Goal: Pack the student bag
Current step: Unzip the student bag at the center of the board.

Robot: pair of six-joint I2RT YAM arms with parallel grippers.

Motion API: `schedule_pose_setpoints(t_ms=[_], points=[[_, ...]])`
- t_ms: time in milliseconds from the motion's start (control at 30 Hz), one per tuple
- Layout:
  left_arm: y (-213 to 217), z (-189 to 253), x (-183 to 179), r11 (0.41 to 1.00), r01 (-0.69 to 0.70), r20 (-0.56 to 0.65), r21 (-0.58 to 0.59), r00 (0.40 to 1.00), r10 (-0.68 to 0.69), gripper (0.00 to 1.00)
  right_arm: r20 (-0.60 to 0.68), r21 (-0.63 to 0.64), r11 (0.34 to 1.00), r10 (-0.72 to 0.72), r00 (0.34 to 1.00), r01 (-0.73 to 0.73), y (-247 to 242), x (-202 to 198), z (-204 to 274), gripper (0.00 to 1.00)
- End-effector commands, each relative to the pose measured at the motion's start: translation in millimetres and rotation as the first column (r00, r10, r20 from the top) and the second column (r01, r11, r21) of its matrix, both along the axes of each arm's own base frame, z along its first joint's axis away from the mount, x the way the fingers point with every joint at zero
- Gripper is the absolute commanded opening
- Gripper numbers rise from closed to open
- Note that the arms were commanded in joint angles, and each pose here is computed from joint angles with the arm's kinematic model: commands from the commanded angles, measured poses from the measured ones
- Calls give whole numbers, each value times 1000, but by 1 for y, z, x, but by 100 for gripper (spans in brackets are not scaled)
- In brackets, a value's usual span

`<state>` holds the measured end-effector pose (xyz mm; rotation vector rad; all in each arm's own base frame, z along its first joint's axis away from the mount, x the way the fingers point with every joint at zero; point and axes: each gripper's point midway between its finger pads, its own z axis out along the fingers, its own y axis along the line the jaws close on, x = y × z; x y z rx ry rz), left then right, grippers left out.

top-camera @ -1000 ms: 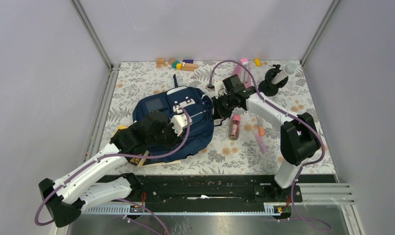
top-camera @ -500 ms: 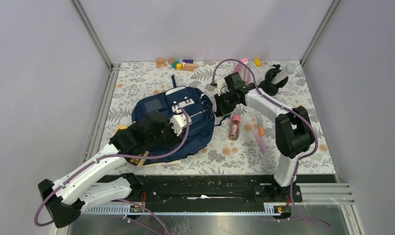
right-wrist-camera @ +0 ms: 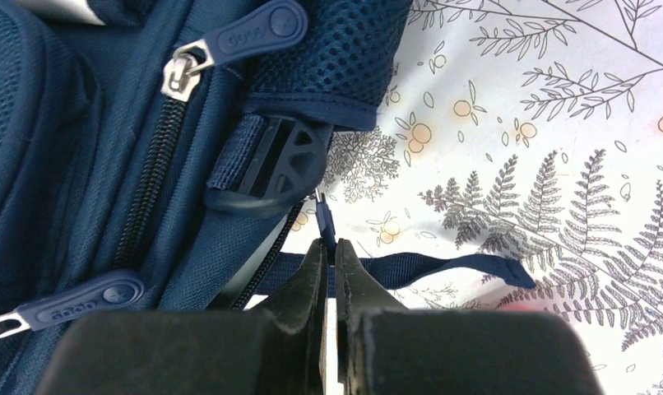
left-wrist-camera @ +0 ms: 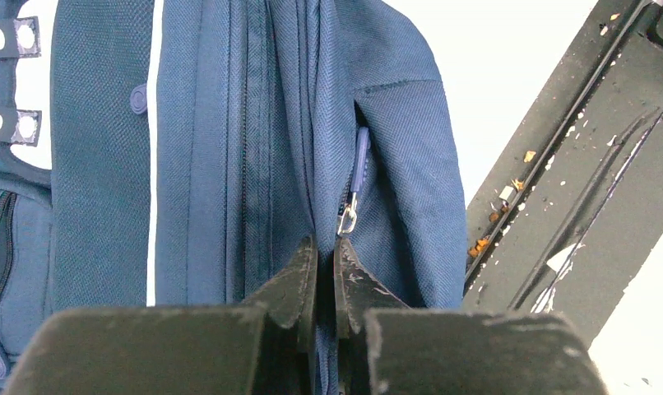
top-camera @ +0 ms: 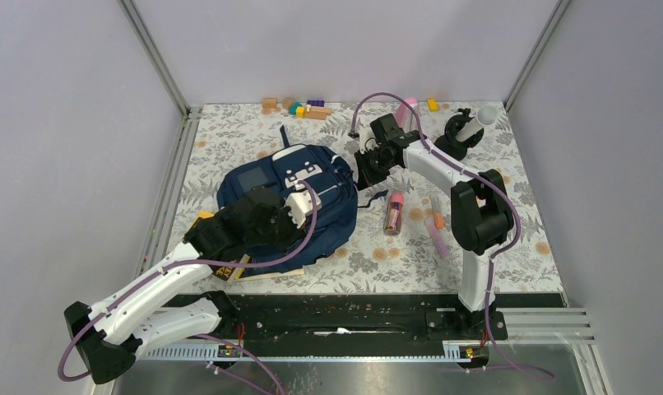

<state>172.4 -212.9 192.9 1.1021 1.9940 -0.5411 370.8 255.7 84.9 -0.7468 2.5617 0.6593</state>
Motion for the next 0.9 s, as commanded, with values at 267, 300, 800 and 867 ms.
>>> schedule_pose_setpoints(t_ms=[267, 300, 800, 867], points=[[-21, 37, -13, 982, 113, 57, -152, 993, -105, 0, 90, -34, 995, -87, 992, 90, -5, 44, 2, 0], [-21, 37, -13, 982, 112, 58, -152, 993, -104, 0, 91, -30, 995, -93, 991, 96, -5, 44, 3, 0], [-16, 32, 8, 991, 3, 77, -135, 997, 8, 0, 251, 46, 966, -259, 933, 256, -29, 33, 65, 74], [-15, 33, 10, 991, -3, 76, -137, 997, 14, 0, 261, 65, 963, -269, 927, 262, -32, 27, 73, 80]])
